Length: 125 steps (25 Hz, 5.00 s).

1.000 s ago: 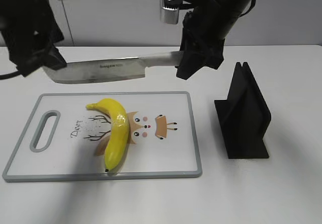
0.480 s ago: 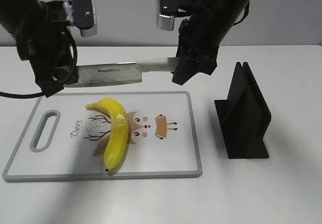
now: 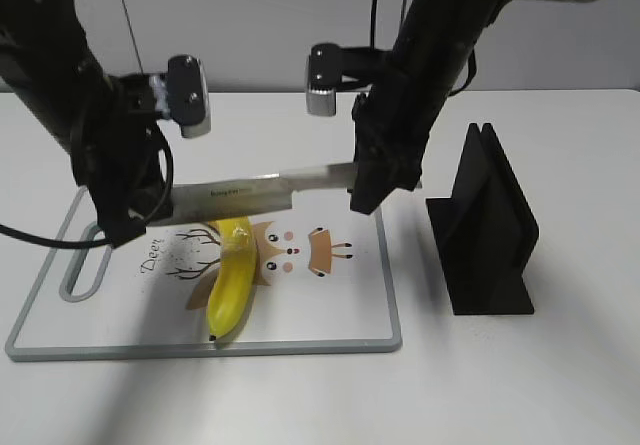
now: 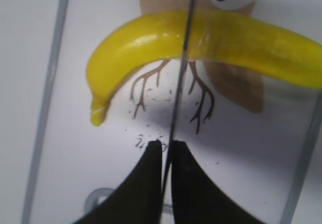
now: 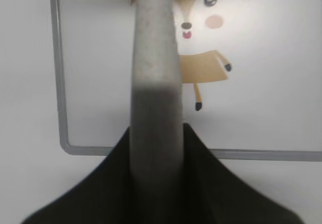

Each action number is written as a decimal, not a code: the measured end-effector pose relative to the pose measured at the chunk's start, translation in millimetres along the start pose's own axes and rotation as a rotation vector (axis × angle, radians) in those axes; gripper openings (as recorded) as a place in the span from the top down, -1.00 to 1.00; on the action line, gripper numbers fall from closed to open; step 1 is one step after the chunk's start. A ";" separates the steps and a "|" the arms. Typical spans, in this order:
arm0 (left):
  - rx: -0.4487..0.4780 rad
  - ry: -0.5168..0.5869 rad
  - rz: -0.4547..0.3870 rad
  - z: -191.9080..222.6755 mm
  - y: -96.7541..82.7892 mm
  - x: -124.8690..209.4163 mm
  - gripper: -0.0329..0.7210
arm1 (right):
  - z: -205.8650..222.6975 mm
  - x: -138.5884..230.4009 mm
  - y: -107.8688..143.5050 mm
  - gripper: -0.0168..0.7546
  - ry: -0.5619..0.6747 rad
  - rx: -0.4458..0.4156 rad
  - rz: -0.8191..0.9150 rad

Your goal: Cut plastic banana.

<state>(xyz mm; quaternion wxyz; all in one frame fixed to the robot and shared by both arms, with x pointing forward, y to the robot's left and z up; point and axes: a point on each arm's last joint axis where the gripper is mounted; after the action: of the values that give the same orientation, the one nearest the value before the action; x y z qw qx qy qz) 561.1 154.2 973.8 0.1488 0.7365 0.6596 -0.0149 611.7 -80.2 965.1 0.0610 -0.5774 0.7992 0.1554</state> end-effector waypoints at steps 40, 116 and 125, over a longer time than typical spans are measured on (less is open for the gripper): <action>-0.250 -0.063 0.047 -74.8 -17.9 -7.8 0.88 | -68.4 -6.9 29.0 0.49 -0.091 0.141 -0.046; -0.922 -0.220 -1.082 -163.8 -320.3 96.2 -0.61 | -138.7 123.6 154.5 0.53 -0.456 0.324 1.220; -0.937 -0.224 -1.073 -160.5 -317.2 97.1 -0.61 | -142.6 134.0 143.6 0.53 -0.475 0.487 1.341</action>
<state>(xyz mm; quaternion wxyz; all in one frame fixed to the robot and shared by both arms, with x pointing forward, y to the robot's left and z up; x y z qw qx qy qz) 236.0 313.6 1042.6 0.4881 0.1640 0.8483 0.1230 444.5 -206.0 1088.2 0.2501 0.1122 0.9566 0.0985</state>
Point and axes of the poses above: a point on each arm's last joint axis where the gripper is mounted, z pointing out along that axis toward the gripper, y along the wrist's bending axis when the last joint is at zero, x = y × z, and after that the axes turned 14 degrees about z, right-handed
